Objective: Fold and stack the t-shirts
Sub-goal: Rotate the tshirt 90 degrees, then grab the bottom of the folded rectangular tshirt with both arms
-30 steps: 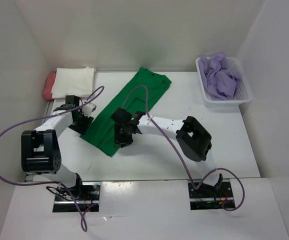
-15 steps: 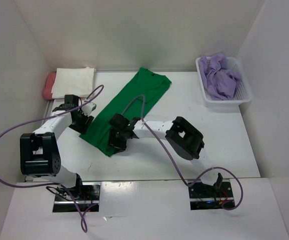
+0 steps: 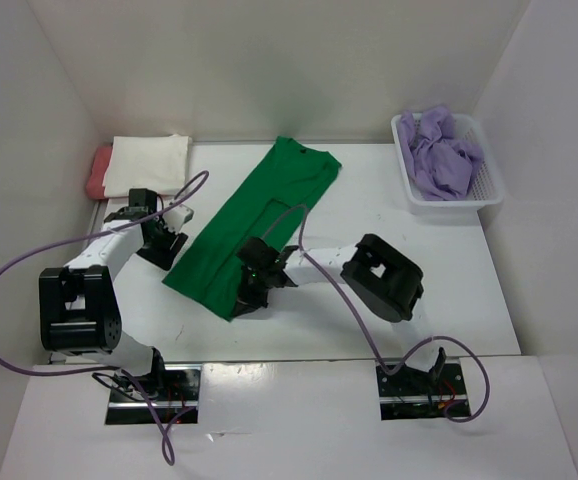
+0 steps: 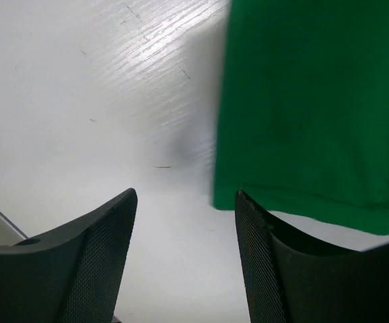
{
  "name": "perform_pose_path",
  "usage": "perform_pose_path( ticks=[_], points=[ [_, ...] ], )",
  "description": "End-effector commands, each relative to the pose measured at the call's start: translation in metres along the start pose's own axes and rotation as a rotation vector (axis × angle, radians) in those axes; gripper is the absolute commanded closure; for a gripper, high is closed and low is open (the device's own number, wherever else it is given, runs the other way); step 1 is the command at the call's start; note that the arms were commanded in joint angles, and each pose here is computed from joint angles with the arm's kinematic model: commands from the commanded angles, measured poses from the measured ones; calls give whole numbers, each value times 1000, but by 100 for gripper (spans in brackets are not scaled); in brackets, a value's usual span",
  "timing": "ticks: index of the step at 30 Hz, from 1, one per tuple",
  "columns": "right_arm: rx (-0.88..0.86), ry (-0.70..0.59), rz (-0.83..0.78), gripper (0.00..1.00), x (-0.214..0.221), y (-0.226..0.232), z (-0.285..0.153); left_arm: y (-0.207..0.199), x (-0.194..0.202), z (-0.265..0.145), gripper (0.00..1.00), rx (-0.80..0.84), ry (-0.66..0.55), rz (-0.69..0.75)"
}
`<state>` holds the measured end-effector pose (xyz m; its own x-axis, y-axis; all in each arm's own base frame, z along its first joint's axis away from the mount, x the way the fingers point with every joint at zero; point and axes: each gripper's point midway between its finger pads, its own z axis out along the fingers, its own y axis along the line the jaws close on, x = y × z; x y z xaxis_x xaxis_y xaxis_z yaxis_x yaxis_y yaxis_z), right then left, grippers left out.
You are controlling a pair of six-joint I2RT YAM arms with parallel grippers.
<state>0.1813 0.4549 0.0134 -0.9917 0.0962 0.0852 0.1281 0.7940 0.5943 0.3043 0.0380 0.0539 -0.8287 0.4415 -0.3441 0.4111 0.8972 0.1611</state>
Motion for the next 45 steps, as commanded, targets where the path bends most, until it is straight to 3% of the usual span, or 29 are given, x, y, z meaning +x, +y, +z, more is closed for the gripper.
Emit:
perform_pose_path(
  ticks=[1,7,13,16,20,21,24,29,34,37,38,41,45],
  points=[
    [108,3,23,100,15,-51,-15,5,-18,-10,31,13,-33,66],
    [165,7,43,100,38,-111,-64,-4,-57,-28,31,11,-66,230],
    [275,58,-1,98,60,-177,-114,-74,-77,-52,30,56,-62,565],
    [260,37,-9,84,50,-188,-136,-117,-71,-64,30,94,-86,760],
    [195,0,-50,48,45,-177,-157,-151,-37,-62,30,129,-87,1102],
    [187,6,-51,46,47,-175,-160,-162,-12,-52,30,163,-56,1193],
    [158,-3,-62,44,51,-169,-169,-174,-4,-67,29,152,-190,1376],
    [123,-32,-45,44,46,-158,-172,-216,24,-76,28,343,-372,1571],
    [107,-46,-31,44,45,-157,-170,-243,47,-99,28,390,-688,1831],
    [96,-37,-33,44,44,-155,-167,-248,61,-97,43,353,-795,1969],
    [102,-20,-39,44,45,-157,-163,-248,64,-94,49,347,-801,1994],
    [120,-4,-70,44,39,-156,-157,-251,71,-80,50,406,-735,2083],
    [143,16,-81,44,35,-157,-152,-253,79,-63,40,616,-513,2128]
  ],
)
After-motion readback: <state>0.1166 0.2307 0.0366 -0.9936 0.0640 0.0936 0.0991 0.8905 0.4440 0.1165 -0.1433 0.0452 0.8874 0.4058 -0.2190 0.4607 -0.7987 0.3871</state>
